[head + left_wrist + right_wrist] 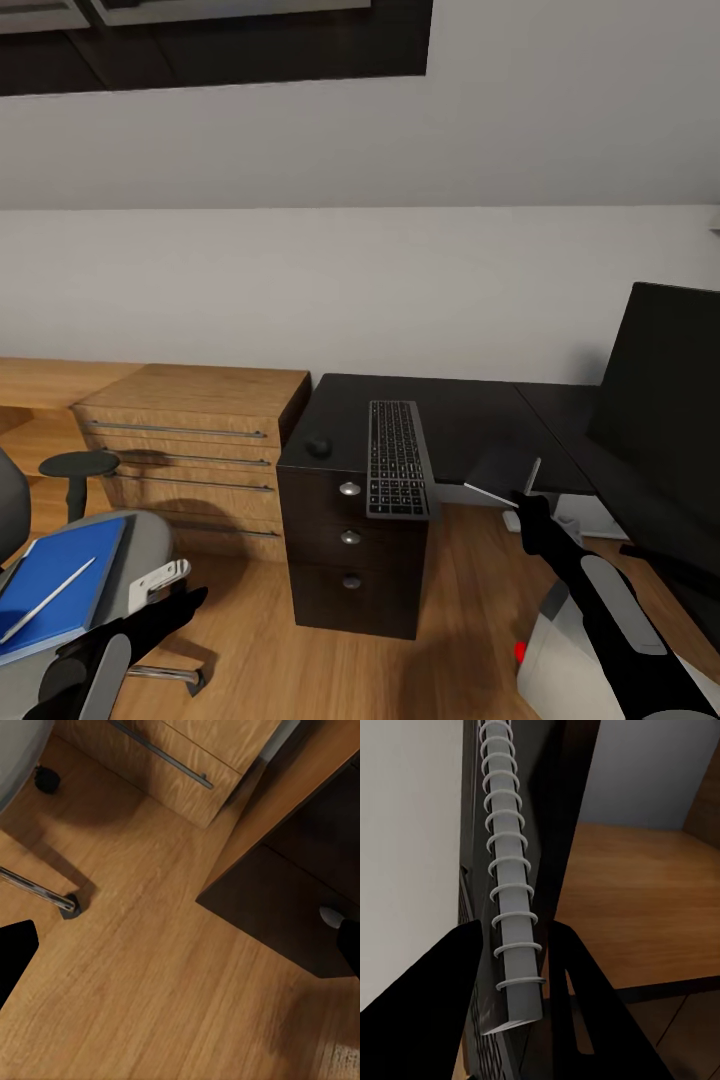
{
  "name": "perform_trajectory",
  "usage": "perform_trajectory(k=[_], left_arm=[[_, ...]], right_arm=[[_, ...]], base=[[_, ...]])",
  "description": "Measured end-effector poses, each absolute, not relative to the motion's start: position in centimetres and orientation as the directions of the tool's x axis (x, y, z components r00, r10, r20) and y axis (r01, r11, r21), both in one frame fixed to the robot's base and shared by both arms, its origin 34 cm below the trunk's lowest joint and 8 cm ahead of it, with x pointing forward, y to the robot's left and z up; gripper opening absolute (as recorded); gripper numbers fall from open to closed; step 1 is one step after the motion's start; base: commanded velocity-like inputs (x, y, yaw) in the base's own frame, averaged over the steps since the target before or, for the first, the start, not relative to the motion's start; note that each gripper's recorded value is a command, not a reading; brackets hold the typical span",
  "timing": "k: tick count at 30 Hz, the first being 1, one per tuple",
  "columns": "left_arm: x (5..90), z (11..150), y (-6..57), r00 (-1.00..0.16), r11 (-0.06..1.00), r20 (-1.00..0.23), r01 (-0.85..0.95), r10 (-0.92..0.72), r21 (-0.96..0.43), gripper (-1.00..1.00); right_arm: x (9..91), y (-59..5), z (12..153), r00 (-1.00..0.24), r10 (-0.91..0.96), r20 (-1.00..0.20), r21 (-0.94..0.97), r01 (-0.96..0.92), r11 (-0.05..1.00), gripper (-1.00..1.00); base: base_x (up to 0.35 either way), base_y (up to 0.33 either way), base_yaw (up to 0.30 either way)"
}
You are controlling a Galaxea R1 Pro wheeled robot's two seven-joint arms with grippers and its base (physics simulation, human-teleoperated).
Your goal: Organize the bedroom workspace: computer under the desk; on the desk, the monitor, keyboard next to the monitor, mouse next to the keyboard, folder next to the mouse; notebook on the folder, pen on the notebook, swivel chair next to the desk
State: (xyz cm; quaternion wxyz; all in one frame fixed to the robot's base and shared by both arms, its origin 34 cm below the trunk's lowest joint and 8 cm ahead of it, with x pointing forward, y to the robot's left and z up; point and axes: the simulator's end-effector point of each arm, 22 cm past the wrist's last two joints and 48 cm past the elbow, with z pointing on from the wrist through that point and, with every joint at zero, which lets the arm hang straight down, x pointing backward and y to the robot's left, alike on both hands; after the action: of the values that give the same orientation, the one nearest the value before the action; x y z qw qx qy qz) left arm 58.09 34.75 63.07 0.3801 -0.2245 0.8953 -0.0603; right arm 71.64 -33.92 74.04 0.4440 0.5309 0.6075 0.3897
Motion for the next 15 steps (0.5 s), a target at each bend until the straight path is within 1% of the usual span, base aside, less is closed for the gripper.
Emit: perform_trajectory(k=[6, 15], left_arm=[[58.09, 63.07, 34.78, -0.61, 0.892, -0.654, -0.357, -0.448, -0.278, 1.0], [58.04, 62.95, 34.68, -0.614, 0.892, -0.651, -0.356, -0.447, -0.278, 1.0]], right_arm=[[71.64, -33.92, 74.05, -0.042, 0.991, -0.126, 0.945, 0.299, 0.132, -1.0], [71.64, -33.92, 74.05, -0.042, 0.991, -0.126, 0.945, 0.299, 0.132, -1.0]], base=[[0.002, 0.0, 0.0], [0.077, 0.0, 0.0]])
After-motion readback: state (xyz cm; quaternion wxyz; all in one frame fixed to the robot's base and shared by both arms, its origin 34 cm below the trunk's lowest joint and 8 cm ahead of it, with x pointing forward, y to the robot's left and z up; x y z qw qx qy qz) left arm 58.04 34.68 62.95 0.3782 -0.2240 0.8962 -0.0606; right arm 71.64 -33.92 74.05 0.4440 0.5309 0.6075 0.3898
